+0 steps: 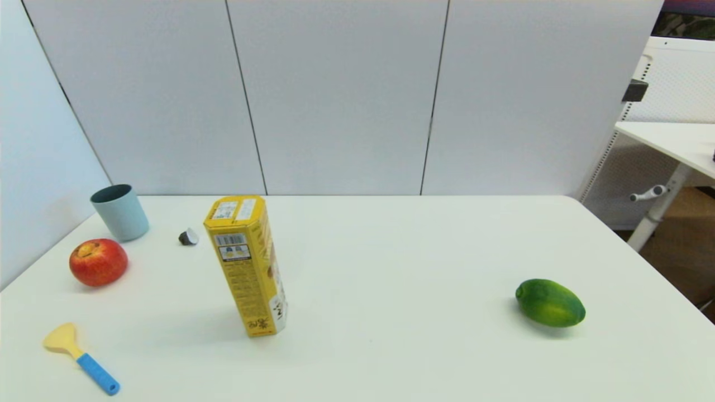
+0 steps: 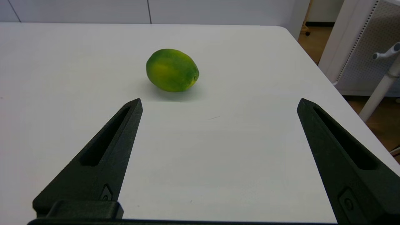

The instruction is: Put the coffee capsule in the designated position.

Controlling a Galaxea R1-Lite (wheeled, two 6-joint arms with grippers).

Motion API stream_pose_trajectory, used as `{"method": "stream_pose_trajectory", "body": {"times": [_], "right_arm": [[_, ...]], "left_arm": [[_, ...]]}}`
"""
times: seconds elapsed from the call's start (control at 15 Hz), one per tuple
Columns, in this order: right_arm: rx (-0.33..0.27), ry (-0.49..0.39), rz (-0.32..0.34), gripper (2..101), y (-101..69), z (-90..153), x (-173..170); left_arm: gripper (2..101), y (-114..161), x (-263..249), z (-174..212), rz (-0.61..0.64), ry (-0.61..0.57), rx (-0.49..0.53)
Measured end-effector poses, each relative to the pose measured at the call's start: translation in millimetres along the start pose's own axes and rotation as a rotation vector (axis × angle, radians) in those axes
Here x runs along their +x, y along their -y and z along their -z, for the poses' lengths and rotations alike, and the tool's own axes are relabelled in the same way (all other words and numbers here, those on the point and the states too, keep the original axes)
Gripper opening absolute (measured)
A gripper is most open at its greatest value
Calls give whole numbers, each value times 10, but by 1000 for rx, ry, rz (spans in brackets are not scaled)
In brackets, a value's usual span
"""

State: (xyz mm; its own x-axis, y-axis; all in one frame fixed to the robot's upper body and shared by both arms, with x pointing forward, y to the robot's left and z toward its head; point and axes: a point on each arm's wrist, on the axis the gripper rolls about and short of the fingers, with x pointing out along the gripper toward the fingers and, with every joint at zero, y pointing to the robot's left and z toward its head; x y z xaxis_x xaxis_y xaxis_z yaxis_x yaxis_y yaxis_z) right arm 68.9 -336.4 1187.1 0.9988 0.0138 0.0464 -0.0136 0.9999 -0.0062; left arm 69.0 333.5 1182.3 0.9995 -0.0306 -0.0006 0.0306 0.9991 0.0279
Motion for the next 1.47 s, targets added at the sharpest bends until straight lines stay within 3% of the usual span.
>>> {"method": "stream_pose_trajectory", "body": {"times": [0.87,1.27,1.47], "right_arm": [[3,0,1,980,0,0,0],[3,0,1,980,0,0,0],[3,0,0,980,0,0,0]], "left_arm": [[979,0,0,0,1,0,-6],[979,0,6,-10,2,-6,42],[979,-6,62,-205,0,-22,43]]}}
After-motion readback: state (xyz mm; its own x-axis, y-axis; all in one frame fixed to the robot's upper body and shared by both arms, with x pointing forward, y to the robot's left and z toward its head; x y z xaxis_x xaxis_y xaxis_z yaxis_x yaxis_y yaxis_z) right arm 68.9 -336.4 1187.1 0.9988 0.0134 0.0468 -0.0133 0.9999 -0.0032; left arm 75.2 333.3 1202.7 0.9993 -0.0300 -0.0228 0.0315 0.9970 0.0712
